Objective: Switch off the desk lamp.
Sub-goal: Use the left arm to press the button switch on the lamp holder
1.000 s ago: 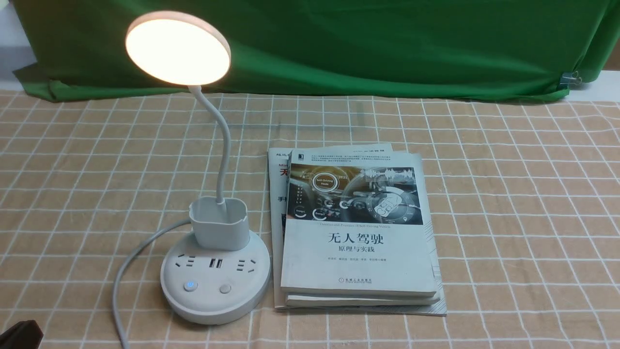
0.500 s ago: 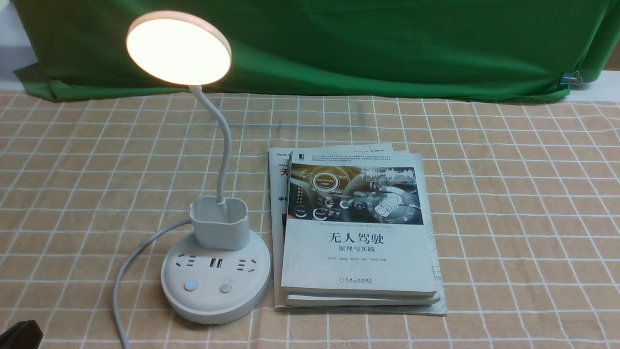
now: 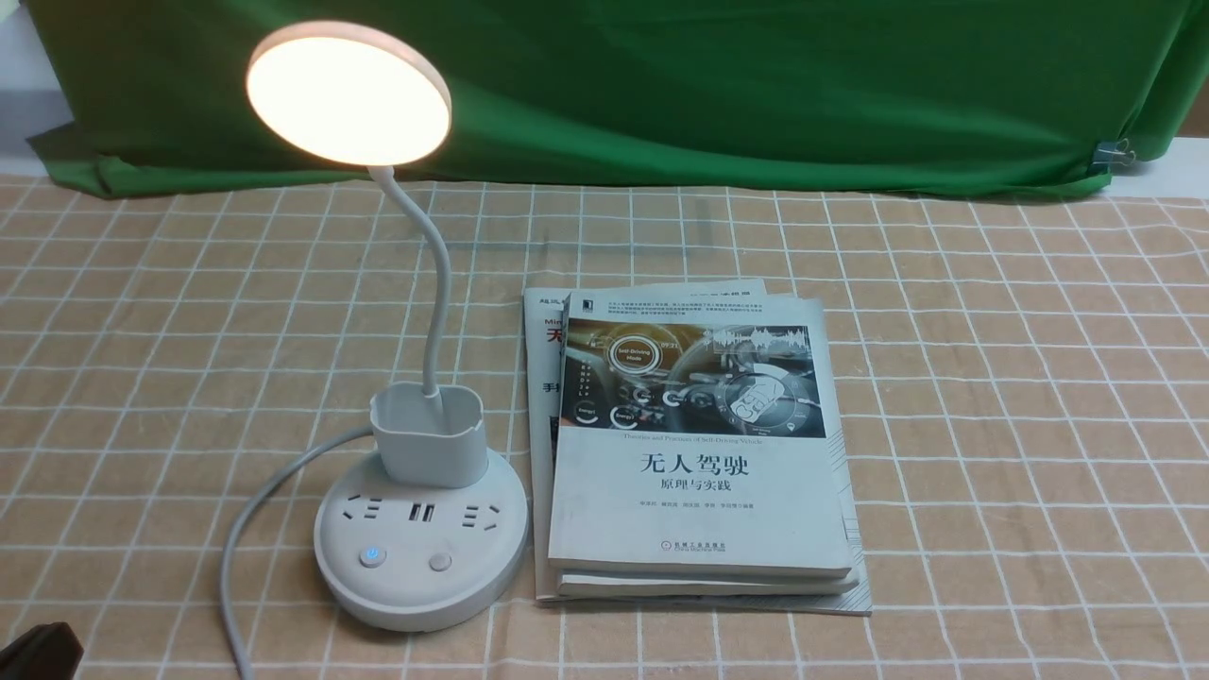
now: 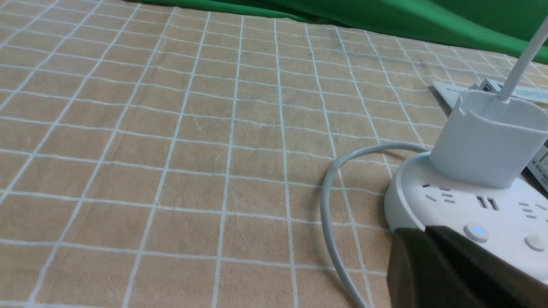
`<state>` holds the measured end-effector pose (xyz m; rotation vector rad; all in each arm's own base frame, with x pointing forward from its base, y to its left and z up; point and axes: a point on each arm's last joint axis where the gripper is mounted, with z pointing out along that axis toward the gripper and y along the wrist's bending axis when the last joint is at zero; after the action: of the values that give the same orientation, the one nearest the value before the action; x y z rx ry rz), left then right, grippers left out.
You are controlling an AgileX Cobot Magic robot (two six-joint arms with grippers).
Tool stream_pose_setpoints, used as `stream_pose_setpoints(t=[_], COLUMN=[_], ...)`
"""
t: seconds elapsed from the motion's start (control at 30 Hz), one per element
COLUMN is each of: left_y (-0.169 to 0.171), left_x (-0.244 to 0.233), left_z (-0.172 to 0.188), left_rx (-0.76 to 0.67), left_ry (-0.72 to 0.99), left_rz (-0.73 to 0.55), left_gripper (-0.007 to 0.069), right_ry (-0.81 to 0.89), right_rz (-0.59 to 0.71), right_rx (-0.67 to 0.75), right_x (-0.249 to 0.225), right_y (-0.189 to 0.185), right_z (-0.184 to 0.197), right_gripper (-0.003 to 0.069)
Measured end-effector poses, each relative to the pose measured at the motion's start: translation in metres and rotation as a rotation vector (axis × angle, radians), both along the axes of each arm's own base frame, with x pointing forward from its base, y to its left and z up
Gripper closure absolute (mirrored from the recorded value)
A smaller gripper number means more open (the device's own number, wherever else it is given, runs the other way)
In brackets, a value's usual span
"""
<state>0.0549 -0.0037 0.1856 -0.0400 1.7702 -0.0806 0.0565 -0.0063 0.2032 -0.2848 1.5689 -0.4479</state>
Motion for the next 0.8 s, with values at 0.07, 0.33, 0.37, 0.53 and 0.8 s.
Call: stream_pose_setpoints(t=[0.07,0.33,0.37,0.53,0.8], left_y=[0.000,0.001,0.002,0.006,-0.008], left_x=[0.000,0.002,0.002,0.001,0.009], left_z=[0.002,0.021,0.022,0.027,0.071], left_rx=[-0.018,-0.727,-0.765,-0.797,-0.572], left_ry=[-0.025,-0.203,-0.219,-0.281,-0.060], left_rz=[0.005,0.073,0.081,0.108,-0.009], left_gripper=[0.0620,0.0620,0.0620,0.0620,0.0620], right_ry=[0.000,0.000,0.000,0.000,0.000], right_rz=[0.000,0.000,0.000,0.000,0.000], right_rx=[0.000,0.000,0.000,0.000,0.001], right_x=[0.000,0.000,0.000,0.000,0.000], right_y=[0.000,0.000,0.000,0.000,0.000], right_z=[0.000,0.000,0.000,0.000,0.000], right_gripper=[0.0417,0.0417,0.0417,0.0417,0.0417])
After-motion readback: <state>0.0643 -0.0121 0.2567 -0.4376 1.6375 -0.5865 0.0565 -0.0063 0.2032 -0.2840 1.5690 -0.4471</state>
